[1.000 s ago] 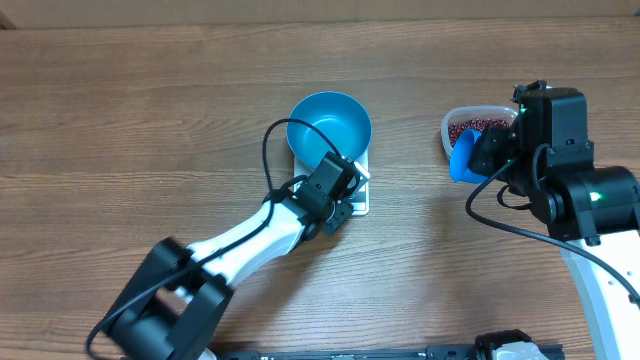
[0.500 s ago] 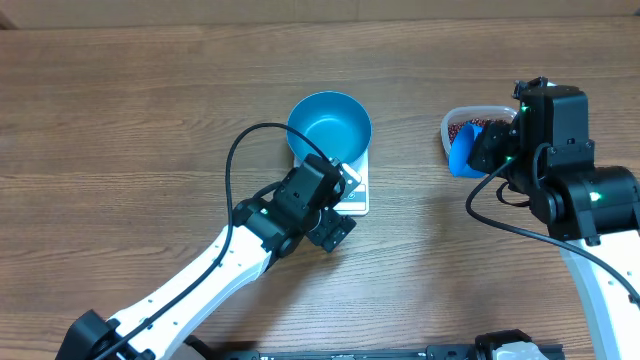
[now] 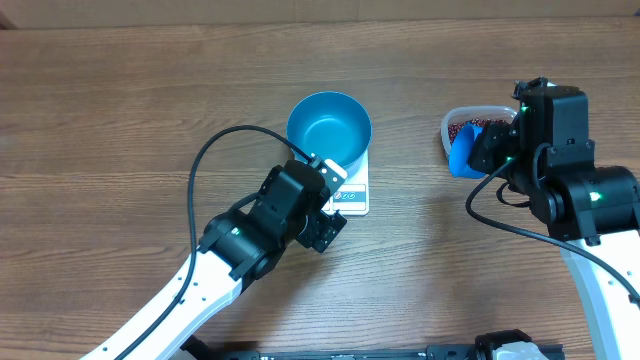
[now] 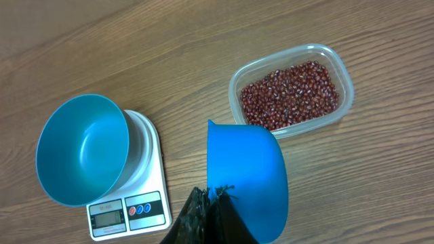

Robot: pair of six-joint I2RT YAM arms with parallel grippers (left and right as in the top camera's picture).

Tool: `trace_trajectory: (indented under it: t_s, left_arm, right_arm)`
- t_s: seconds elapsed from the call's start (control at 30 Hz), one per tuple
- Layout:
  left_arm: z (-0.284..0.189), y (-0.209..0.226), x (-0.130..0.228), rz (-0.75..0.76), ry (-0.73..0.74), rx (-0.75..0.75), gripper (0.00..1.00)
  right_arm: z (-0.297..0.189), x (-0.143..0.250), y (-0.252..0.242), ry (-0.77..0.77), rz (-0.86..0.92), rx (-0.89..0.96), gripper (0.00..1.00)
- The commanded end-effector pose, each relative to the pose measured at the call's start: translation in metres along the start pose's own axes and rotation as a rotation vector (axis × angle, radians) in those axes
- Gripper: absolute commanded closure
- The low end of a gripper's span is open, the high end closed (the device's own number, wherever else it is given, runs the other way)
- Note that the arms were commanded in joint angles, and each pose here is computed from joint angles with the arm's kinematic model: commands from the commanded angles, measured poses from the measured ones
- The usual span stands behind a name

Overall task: Scoop item into bowl and weigh 150g on scale
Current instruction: 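Lift the left gripper off the buttons and back away from the scale, then move the blue scoop with the right gripper over the bean tub and dip it in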

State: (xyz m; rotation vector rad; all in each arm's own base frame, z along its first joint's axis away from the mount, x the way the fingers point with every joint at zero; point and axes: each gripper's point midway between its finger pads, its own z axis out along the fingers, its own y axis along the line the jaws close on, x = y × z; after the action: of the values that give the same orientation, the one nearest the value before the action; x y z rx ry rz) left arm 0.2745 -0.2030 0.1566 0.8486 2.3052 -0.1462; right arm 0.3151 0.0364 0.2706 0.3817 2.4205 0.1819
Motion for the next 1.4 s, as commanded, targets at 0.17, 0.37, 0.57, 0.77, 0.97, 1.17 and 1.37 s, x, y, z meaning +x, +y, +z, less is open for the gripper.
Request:
trace_trajectory:
  t_s: [0.17, 0.37, 0.57, 0.77, 0.97, 1.17, 1.37]
  left_arm:
    - [-0.024, 0.017, -0.004, -0.091, -0.066, -0.084, 0.0]
    - [-0.023, 0.018, -0.002, -0.091, -0.06, -0.094, 0.0]
    - [-0.023, 0.02, -0.001, -0.091, -0.056, -0.102, 0.0]
    - [-0.023, 0.019, 0.0, -0.09, -0.055, -0.1, 0.0]
    - [-0.023, 0.019, 0.0, -0.09, -0.055, -0.1, 0.0]
    - [-0.023, 0.019, 0.0, -0.09, -0.055, -0.1, 0.0]
    - [-0.023, 0.019, 0.0, -0.09, -0.055, -0.1, 0.0]
  right_arm:
    - [-0.008, -0.009, 0.0, -0.03, 0.005, 0.001, 0.96]
    - [-0.008, -0.008, 0.0, -0.027, 0.002, 0.002, 0.96]
    - [-0.008, -0.008, 0.0, -0.027, 0.001, 0.002, 0.96]
    - [-0.008, -0.008, 0.0, -0.028, 0.001, 0.001, 0.96]
    - [-0.008, -0.008, 0.0, -0.028, 0.001, 0.002, 0.96]
    - [-0.008, -0.009, 0.0, -0.031, 0.001, 0.001, 0.96]
    - [0.003, -0.02, 0.001, -0.055, -0.009, 0.013, 0.96]
